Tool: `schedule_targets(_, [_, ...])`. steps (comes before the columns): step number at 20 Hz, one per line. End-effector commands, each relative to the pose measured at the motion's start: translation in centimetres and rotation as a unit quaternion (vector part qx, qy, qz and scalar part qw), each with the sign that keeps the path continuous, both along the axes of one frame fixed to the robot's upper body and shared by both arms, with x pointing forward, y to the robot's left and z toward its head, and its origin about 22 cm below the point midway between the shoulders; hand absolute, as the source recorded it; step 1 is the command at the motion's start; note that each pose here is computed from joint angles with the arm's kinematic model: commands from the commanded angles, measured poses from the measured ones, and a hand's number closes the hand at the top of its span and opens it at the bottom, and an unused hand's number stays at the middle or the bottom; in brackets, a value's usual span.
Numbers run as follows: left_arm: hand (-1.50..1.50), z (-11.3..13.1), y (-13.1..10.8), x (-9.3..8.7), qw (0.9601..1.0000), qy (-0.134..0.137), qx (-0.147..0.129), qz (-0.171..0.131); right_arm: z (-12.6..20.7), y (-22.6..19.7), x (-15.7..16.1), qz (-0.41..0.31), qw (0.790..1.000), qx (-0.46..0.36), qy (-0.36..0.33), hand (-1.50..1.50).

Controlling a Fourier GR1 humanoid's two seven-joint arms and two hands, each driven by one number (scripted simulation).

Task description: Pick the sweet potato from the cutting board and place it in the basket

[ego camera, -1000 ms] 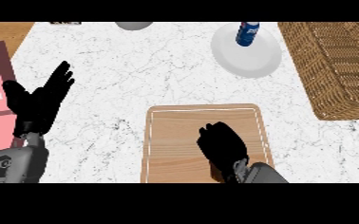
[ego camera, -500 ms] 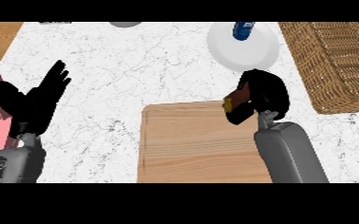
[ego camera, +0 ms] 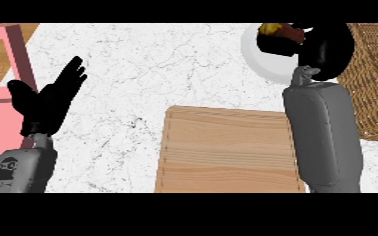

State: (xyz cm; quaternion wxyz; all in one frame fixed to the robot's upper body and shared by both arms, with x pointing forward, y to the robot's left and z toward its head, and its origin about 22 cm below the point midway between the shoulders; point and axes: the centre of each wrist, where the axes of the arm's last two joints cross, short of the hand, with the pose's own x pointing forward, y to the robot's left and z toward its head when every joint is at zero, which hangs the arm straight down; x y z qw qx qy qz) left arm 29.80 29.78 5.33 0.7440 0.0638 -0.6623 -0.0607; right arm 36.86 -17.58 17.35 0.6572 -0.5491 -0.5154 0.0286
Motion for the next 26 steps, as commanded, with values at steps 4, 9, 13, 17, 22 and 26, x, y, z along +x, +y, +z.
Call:
schedule_targets(4, [0.00, 0.6, -1.7, 0.9, 0.9991, -0.009, 0.000, -0.041, 5.3, -1.4, 3.8, -0.166, 0.981, 0.008, -0.101, 1.50])
schedule_targets(9, [0.00, 1.2, -2.5, 1.8, 0.9992, -0.005, 0.006, -0.040, 8.2, -2.9, 6.0, -0.227, 0.968, -0.018, -0.104, 1.50])
schedule_targets(13, [0.00, 0.7, -3.4, 1.6, 0.9990, -0.003, -0.006, -0.045, 11.7, -4.7, 6.9, -0.269, 0.954, -0.037, -0.122, 1.50])
schedule_targets(17, [0.00, 1.2, -3.4, 2.1, 0.9991, -0.005, -0.006, -0.043, 11.8, -6.4, 7.8, -0.303, 0.944, -0.053, -0.121, 1.50])
schedule_targets(22, [0.00, 1.2, -3.4, 2.4, 0.9991, -0.010, 0.008, -0.040, 13.9, -8.9, 8.2, -0.346, 0.929, -0.062, -0.119, 1.50])
schedule_targets(26, [0.00, 1.1, -3.0, 2.1, 0.9992, -0.009, 0.004, -0.038, 13.2, -11.3, 8.5, -0.395, 0.910, -0.092, -0.090, 1.50])
